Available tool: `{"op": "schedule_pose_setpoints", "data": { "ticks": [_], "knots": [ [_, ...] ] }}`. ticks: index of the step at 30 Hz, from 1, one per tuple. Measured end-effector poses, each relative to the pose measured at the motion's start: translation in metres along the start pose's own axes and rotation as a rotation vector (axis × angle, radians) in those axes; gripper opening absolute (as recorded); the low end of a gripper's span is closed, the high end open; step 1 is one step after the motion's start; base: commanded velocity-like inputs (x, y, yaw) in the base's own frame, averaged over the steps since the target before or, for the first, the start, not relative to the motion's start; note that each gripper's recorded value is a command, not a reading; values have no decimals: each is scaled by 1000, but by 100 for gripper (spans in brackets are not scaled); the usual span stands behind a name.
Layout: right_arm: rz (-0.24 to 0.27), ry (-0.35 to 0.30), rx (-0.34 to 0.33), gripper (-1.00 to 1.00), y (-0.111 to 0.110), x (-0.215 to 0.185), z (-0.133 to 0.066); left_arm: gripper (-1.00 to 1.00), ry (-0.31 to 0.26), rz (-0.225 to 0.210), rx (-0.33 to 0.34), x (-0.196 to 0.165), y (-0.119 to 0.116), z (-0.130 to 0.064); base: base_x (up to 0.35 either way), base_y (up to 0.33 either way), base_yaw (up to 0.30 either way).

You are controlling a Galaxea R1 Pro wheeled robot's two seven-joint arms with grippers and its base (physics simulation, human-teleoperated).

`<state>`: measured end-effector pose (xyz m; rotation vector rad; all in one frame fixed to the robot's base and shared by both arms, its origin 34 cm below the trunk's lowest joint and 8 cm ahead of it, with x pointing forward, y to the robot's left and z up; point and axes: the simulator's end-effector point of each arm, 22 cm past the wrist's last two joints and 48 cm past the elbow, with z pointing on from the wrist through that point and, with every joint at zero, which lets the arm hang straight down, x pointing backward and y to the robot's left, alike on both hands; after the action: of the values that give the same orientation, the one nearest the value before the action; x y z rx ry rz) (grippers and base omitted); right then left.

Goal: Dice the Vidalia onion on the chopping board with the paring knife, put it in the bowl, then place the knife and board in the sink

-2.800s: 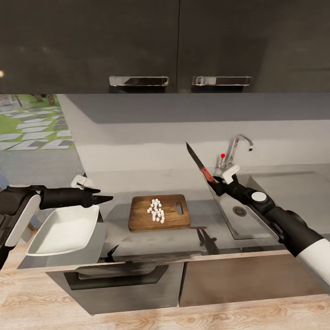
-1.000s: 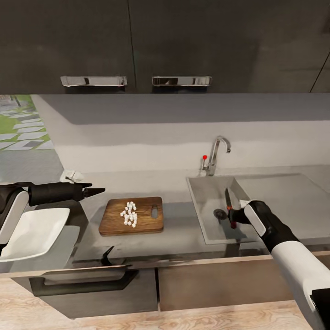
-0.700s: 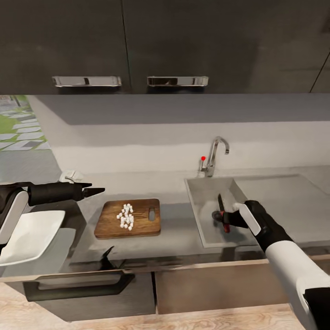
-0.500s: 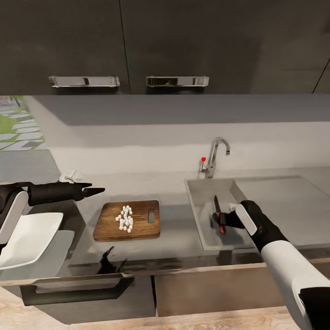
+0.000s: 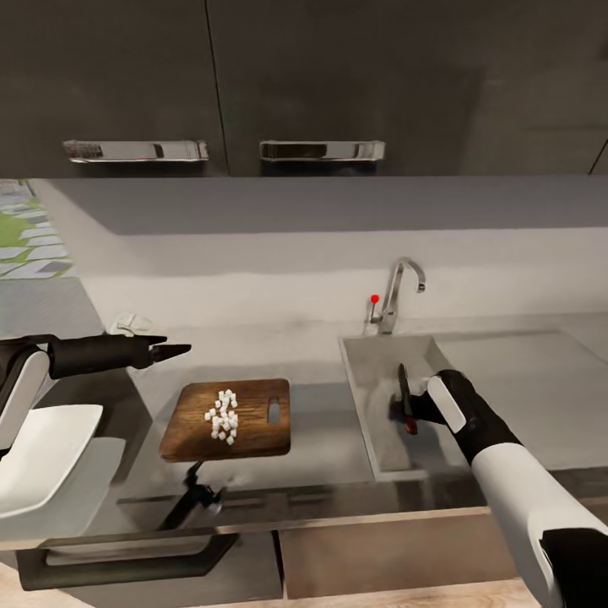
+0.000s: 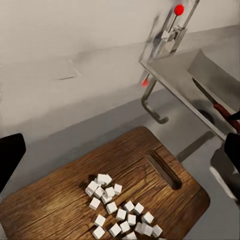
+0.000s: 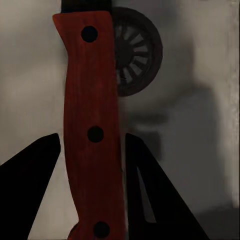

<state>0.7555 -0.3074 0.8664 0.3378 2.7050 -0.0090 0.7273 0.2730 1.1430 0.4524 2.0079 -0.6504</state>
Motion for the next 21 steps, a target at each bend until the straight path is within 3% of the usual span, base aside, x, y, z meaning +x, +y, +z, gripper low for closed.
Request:
{"op": "schedule_pose_setpoints", "data": {
  "ticks": [4, 13, 21],
  "knots": [
    [26, 2, 26, -100, -10, 0, 0, 100, -1, -1, -2, 0, 1, 0, 29, -18, 0],
    [29, 4, 30, -100, -11, 0, 1, 100, -2, -2, -2, -1, 1, -1, 97, -67, 0],
    [22, 11, -2, -100, 12, 5, 2, 100, 0, -4, -3, 1, 2, 0, 6, -5, 0]
  ]
}}
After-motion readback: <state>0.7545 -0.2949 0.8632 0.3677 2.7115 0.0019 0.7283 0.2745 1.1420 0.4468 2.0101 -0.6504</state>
